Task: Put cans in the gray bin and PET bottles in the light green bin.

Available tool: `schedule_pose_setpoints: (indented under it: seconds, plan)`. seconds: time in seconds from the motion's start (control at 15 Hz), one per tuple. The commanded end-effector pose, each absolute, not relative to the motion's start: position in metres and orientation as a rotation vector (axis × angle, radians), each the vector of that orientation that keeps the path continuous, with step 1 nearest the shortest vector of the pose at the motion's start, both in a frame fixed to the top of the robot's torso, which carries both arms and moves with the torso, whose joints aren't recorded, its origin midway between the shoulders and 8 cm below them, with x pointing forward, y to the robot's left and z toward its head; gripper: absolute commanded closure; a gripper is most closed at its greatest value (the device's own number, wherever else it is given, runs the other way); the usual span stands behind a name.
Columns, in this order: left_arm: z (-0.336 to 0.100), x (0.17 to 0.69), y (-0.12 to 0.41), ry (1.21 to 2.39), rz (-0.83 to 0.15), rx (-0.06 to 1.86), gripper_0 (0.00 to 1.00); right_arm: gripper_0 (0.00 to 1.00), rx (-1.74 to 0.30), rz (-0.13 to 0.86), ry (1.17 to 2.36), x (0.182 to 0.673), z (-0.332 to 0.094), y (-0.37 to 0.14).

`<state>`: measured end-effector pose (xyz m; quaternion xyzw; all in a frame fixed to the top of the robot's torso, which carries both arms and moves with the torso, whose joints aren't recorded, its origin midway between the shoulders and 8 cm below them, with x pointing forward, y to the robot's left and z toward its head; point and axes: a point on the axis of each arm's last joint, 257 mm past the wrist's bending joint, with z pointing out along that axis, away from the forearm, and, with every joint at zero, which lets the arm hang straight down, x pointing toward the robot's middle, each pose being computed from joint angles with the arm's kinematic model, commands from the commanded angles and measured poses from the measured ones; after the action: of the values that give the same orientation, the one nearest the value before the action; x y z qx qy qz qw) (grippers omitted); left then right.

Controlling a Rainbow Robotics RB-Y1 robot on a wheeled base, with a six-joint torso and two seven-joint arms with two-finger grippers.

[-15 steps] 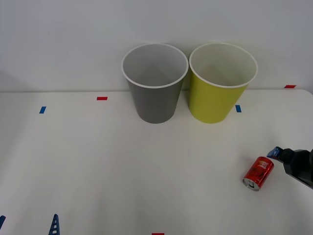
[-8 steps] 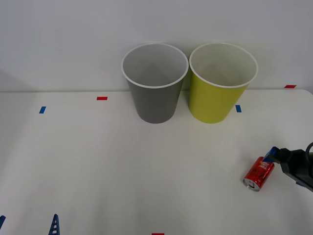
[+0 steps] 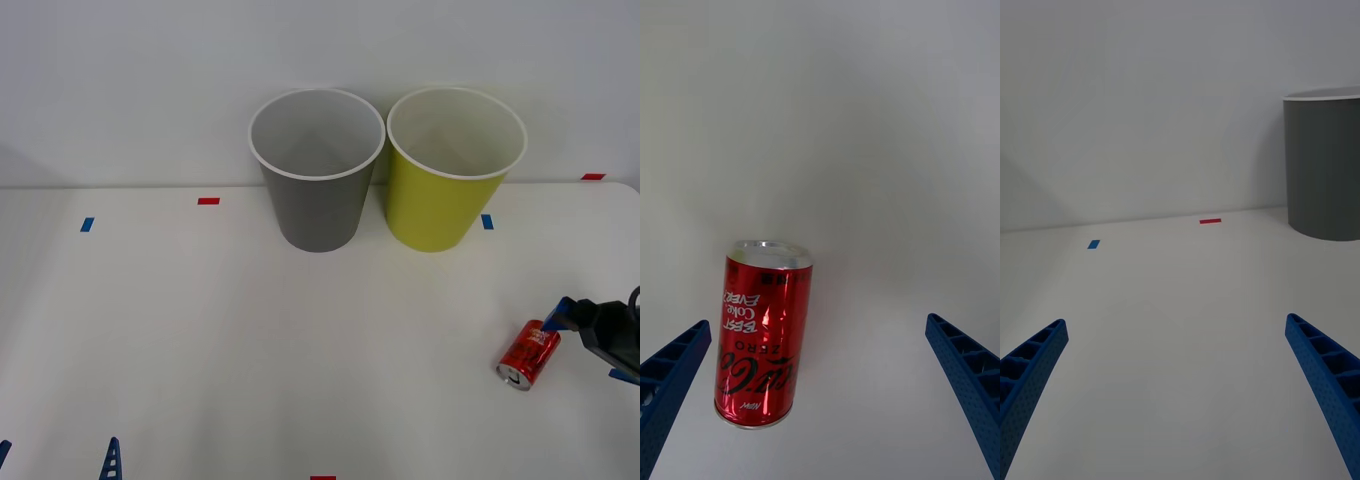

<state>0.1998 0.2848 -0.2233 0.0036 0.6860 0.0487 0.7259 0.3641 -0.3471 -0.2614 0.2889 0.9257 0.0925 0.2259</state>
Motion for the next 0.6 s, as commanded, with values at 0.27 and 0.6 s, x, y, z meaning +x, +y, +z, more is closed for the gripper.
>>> schedule_pose_setpoints:
  seconds: [0.27,0.6]
  plan:
    - [-0.223,0.200,0.285,1.513,0.107,0.008,0.00,0.00,0.780,0.296,2.605,0.376,-0.272,-0.336]
    - [-0.223,0.200,0.285,1.513,0.107,0.008,0.00,0.00,0.822,0.383,2.654,0.381,-0.284,-0.330]
